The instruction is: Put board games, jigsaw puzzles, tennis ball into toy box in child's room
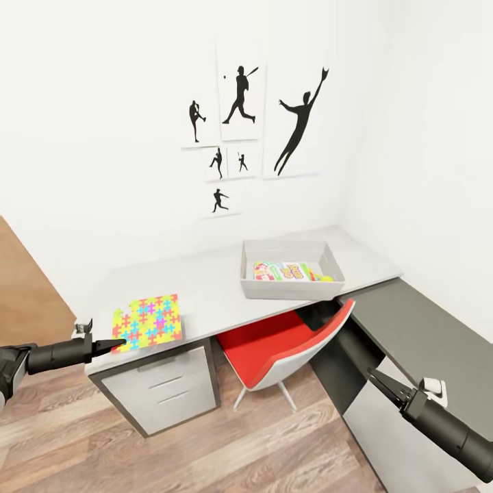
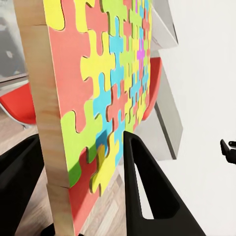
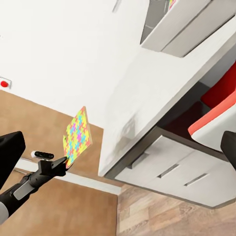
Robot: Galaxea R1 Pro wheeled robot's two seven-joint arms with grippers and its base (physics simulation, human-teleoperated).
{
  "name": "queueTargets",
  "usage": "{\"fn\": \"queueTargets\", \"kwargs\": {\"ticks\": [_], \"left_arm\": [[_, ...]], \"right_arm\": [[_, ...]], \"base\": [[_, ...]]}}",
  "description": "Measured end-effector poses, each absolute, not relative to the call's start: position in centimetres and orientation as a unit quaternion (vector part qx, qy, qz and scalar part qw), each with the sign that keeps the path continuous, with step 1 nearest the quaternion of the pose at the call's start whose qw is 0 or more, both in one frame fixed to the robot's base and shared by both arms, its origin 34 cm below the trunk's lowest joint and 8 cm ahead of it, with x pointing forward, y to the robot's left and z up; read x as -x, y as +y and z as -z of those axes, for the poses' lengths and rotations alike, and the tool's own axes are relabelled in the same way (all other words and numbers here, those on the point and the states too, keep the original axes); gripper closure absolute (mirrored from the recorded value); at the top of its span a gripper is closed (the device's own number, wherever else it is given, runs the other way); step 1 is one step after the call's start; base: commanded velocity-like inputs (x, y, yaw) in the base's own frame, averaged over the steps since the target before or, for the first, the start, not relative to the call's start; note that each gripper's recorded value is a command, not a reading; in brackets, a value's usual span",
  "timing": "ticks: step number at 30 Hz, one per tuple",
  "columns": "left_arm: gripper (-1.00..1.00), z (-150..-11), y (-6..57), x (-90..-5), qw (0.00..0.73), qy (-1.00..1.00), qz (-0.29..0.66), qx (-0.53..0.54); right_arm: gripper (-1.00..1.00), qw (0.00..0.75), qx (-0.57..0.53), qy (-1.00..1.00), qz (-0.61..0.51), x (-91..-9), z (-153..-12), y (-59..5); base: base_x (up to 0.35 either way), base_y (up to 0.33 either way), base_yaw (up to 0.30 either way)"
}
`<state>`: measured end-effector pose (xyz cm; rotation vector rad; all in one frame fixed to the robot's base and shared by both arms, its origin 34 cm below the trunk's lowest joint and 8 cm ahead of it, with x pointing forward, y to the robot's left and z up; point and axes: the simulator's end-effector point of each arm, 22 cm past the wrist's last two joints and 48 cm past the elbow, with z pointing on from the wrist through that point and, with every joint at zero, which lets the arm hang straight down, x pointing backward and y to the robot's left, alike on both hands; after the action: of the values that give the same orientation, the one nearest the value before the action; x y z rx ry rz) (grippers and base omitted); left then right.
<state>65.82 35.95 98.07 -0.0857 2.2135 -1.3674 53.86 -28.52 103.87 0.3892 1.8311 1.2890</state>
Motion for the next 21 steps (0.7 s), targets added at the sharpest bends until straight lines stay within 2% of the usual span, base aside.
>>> {"fn": "queueTargets", "kwargs": {"ticks": [21], "left_arm": [[1.0, -99.9, 35.9, -65.8, 0.279, 0.815, 0.507, 0.022]], "right_arm": [[-1.0, 0.433, -0.146, 0.723, -0.517, -53.7, -105.4, -28.5]], "base": [[0.0, 0.0, 0.0]]}}
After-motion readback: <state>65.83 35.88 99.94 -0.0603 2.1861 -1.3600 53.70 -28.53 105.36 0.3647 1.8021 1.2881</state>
